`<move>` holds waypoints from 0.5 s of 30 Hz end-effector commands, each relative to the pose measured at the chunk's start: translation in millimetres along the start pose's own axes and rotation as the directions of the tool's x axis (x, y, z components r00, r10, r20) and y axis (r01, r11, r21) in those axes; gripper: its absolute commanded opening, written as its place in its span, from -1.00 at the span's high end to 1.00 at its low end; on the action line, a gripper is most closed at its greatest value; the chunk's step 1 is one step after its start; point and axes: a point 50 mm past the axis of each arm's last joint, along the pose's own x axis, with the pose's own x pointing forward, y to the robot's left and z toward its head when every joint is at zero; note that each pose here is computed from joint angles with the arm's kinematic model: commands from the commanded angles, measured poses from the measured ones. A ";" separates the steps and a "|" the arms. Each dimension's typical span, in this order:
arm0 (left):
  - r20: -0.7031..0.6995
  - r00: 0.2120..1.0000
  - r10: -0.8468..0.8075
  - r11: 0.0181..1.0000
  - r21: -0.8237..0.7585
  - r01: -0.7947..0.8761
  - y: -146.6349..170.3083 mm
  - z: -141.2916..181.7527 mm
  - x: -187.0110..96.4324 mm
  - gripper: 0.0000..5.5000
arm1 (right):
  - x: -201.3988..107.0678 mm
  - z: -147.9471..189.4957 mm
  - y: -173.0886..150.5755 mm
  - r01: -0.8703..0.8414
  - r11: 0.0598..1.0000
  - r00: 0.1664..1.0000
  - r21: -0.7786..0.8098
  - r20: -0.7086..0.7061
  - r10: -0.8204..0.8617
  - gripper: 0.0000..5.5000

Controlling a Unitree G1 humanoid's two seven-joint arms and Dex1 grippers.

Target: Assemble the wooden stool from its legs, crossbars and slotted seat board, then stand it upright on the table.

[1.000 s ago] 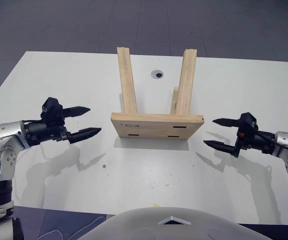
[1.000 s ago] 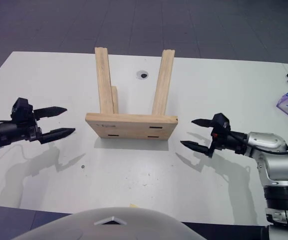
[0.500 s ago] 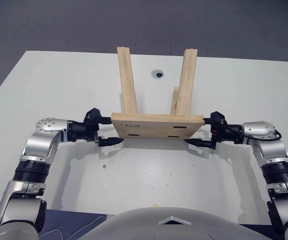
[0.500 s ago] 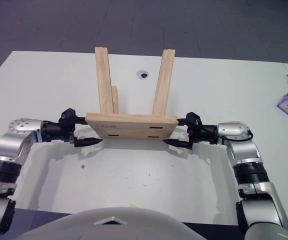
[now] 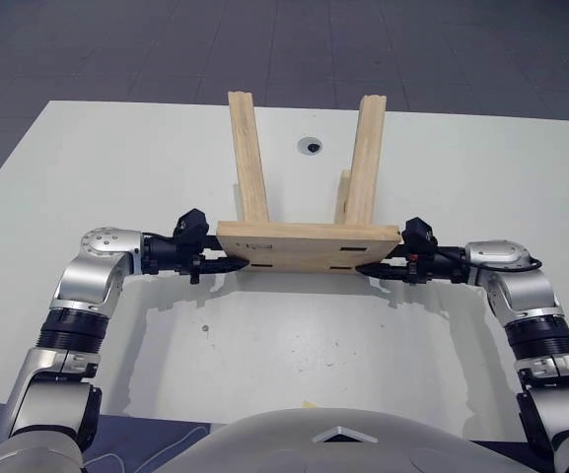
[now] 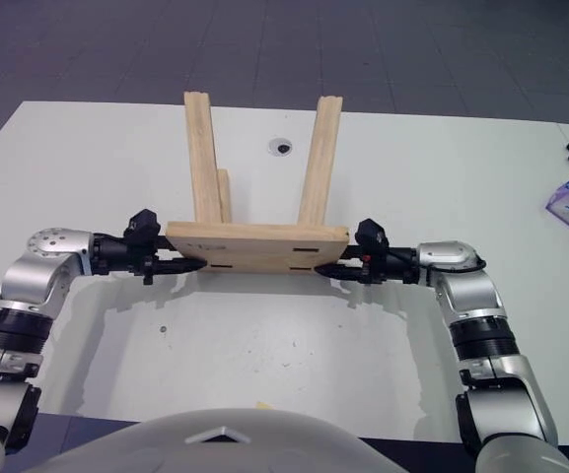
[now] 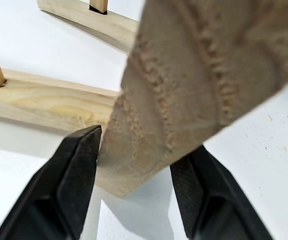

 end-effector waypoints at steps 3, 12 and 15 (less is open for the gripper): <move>0.198 0.965 -0.172 0.960 -0.186 0.209 -20.4 40.7 7.0 0.26 | -4.9 48.9 18.4 -0.227 0.948 0.945 0.222 0.286 0.159 0.30; 0.643 0.756 0.120 0.901 -0.390 0.189 -24.2 123.4 -5.7 0.36 | -31.8 116.9 48.2 -0.345 0.891 0.642 0.294 0.767 -0.005 0.33; 0.658 0.698 0.281 0.865 -0.489 0.113 -23.3 134.8 6.0 0.38 | -27.4 128.6 57.3 -0.361 0.878 0.569 0.314 0.820 -0.060 0.36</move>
